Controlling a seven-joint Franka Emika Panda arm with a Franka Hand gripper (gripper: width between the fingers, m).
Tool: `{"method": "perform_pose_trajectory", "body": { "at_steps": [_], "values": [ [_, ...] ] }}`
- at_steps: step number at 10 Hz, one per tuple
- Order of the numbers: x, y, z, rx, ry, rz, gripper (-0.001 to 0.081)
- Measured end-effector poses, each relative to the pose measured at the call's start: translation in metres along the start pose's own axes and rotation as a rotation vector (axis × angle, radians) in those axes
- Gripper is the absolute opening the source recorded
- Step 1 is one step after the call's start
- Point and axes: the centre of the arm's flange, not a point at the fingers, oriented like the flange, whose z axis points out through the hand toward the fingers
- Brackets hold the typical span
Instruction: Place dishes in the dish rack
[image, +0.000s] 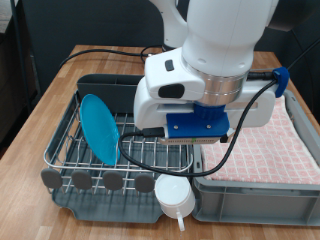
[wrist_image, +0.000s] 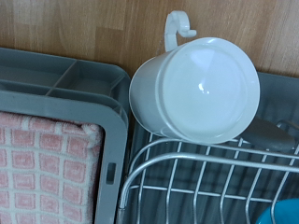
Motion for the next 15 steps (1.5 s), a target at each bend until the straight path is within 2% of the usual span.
{"method": "perform_pose_trajectory", "body": {
  "at_steps": [3,8,15],
  "values": [
    [-0.032,-0.002,0.001,0.002,0.061,0.012,0.0802],
    [-0.088,0.003,0.003,-0.020,0.120,0.033,0.0802],
    [-0.154,0.040,-0.010,0.005,0.167,0.077,0.0802]
  ]
}}
